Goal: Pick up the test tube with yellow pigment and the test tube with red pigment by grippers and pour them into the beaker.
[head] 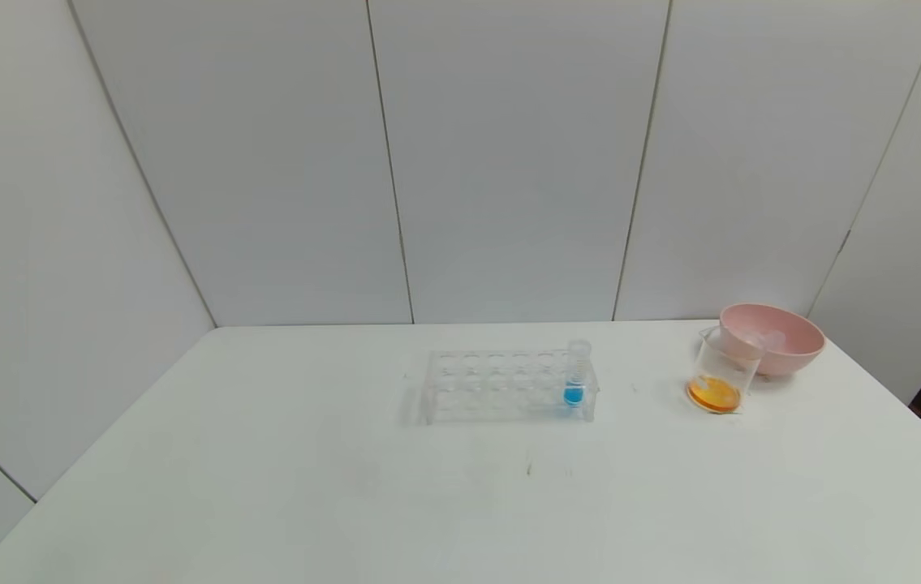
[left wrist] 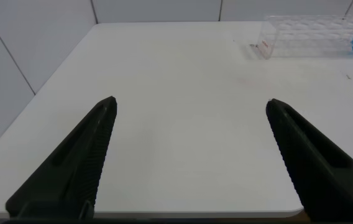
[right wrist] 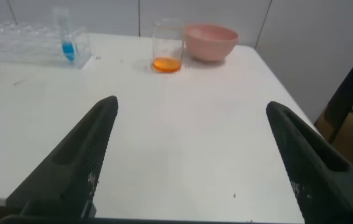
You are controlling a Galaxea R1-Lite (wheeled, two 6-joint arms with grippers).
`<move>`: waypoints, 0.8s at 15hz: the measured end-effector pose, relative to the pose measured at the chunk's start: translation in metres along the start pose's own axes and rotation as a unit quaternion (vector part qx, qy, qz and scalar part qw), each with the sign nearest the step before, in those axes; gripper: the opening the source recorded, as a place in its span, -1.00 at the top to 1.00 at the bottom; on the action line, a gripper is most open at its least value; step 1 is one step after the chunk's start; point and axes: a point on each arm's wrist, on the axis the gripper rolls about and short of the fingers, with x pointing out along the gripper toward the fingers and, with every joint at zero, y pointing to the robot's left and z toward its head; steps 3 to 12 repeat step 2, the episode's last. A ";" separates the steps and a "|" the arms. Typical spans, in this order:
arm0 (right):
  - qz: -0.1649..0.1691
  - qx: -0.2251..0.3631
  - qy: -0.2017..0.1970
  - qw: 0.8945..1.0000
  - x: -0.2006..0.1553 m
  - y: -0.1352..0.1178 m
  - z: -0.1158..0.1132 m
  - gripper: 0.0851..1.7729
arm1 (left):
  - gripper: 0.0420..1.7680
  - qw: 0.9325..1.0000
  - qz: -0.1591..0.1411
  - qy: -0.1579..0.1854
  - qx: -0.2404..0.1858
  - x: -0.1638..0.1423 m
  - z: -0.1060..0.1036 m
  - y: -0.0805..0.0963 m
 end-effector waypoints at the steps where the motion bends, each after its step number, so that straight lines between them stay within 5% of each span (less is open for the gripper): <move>1: 0.003 0.016 0.024 1.000 0.000 0.000 -0.005 -0.92 | -0.94 1.000 0.000 0.000 0.000 0.000 0.000 0.000; 12: 0.004 0.024 0.029 0.999 0.000 0.000 -0.006 -0.92 | -0.94 1.000 0.000 0.000 0.000 0.000 0.000 0.000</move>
